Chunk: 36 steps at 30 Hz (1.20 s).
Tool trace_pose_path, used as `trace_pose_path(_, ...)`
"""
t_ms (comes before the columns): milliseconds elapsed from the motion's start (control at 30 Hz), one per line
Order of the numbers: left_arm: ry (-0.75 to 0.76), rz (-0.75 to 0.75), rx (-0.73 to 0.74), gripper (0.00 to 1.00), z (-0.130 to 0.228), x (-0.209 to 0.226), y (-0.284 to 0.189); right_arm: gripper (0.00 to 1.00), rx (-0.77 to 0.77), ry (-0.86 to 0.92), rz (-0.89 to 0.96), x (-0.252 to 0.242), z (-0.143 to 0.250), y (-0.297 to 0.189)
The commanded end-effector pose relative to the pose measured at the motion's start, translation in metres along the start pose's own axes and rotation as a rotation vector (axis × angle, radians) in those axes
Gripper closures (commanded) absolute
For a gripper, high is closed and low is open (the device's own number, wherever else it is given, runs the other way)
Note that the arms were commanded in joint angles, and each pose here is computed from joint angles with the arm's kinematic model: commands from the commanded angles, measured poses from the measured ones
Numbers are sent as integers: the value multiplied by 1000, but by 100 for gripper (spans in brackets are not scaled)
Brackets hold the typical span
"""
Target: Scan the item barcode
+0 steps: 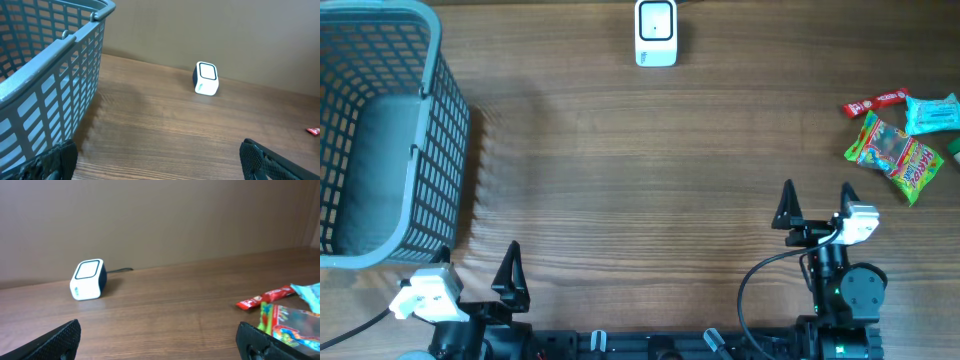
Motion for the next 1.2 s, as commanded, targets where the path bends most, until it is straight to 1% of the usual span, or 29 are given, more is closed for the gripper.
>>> trace_pose_path(0,10,14,2,0,1,-1,0,0,-12,-15,12,-1,-1,-1)
trace_pose_path(367,11,13,4,0,1,-1,0,0,-12,-15,12,-1,-1,-1)
trace_pose_path(500,17,-80,-8,0,4,8,7,0,-12,-14,12,-1,-1,-1)
trace_pose_path(600,-3,-108,-101,0,11,10,45,0,-12,-15,12,-1,-1,-1)
trace_pose_path(633,-12,-92,-141,0,17,11,63,0,-12,-15,12,-1,-1,-1)
trace_pose_path(733,-26,-66,-220,0,37,15,97,0,-12,-15,12,0,-1,-1)
trace_pose_path(833,-2,-77,-225,0,59,22,114,0,-12,-15,12,-1,-1,-1)
trace_pose_path(967,-1,-144,-190,0,90,39,130,0,-12,-15,12,0,-1,-1)
trace_pose_path(1000,14,-150,-195,0,91,40,131,0,-12,-15,12,-1,-1,-1)
trace_pose_path(1067,93,-153,-189,0,91,40,131,0,-12,-15,12,0,-1,-1)
trace_pose_path(1133,215,-96,-162,0,93,34,132,0,-12,-15,12,0,-1,-1)
trace_pose_path(1167,243,-63,-151,0,95,31,133,0,-12,-15,12,-1,-1,-1)
Point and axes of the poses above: each gripper's point midway between its finger pads, its own y axis out along the fingers, its own x axis along the line the jaws close on, z = x × y, the point moved 8 cm from there along -y, back along the fingers, and after that the axes turned 3 degrees about -y, right-handed, at the moved point
